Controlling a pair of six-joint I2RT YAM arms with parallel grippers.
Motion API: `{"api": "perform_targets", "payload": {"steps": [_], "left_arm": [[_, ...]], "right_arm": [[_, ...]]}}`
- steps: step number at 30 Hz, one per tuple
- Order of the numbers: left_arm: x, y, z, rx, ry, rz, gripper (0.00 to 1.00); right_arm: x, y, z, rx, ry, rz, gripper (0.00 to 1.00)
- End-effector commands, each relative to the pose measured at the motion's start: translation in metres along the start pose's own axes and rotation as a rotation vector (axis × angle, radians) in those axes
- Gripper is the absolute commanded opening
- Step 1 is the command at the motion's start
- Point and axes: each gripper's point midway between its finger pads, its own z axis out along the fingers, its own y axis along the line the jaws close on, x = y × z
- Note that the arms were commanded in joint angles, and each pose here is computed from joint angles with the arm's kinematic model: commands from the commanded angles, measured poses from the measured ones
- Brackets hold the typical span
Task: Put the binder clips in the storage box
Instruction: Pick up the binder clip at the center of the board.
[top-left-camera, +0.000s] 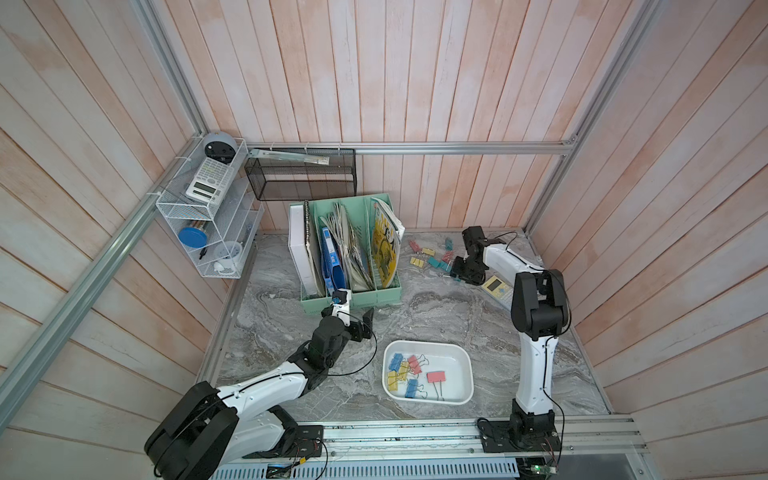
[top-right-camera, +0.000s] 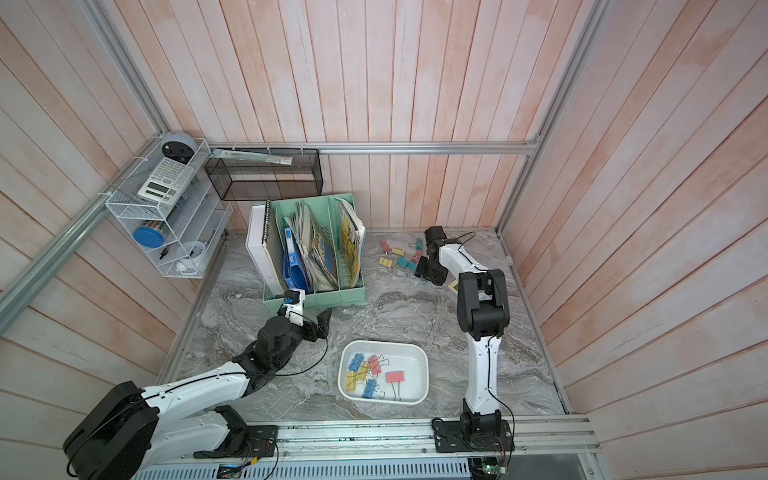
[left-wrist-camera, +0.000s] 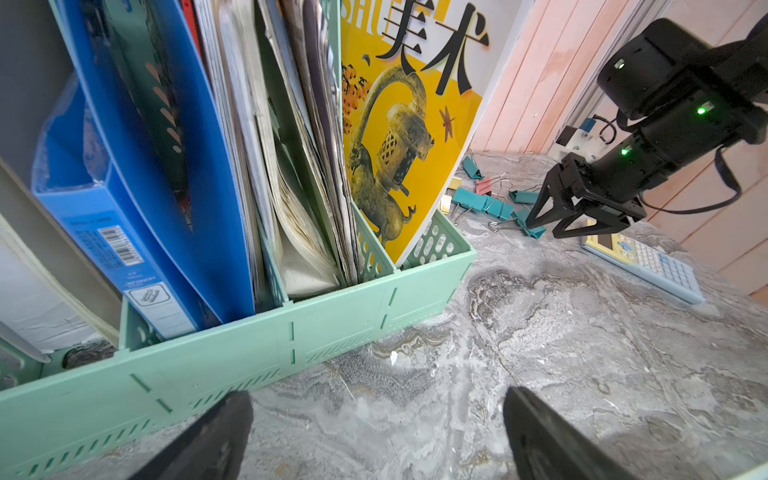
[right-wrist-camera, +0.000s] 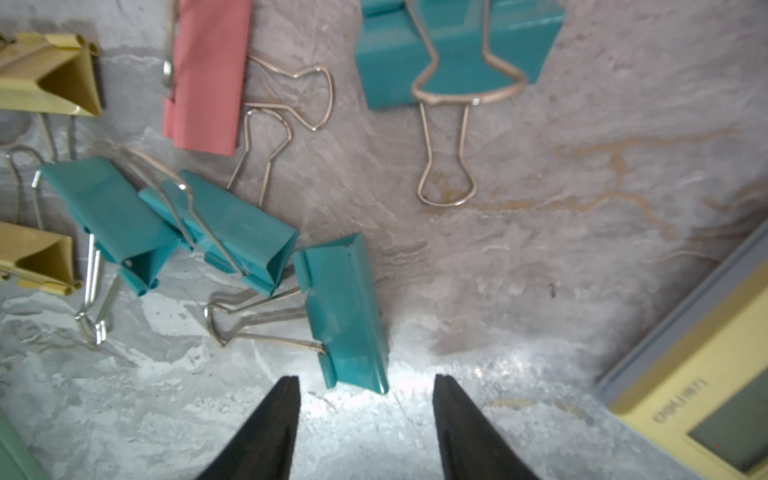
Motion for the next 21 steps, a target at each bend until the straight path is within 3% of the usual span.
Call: {"api": "perform_targets", "payload": {"steps": [1, 8, 16, 21], "left_arm": [[-0.016, -0.007, 0.001, 0.027, -0.036, -0.022, 1.00], [-0.016, -0.007, 0.000, 0.026, -0.036, -0.021, 1.00], [-0.015, -0.008, 0.002, 0.032, -0.030, -0.024, 1.00], [-0.015, -0.008, 0.002, 0.031, -0.030, -0.023, 1.00]], "right_arm": [[-0.005, -0.005, 0.001, 0.059, -0.022, -0.061, 0.59], [-0.008, -0.005, 0.011, 0.132, -0.030, -0.141, 0.54], [-0.001, -0.004, 0.020, 0.130, -0.006, -0.162, 0.53], [0.002, -0.004, 0.024, 0.138, 0.016, -0.176, 0.39]]}}
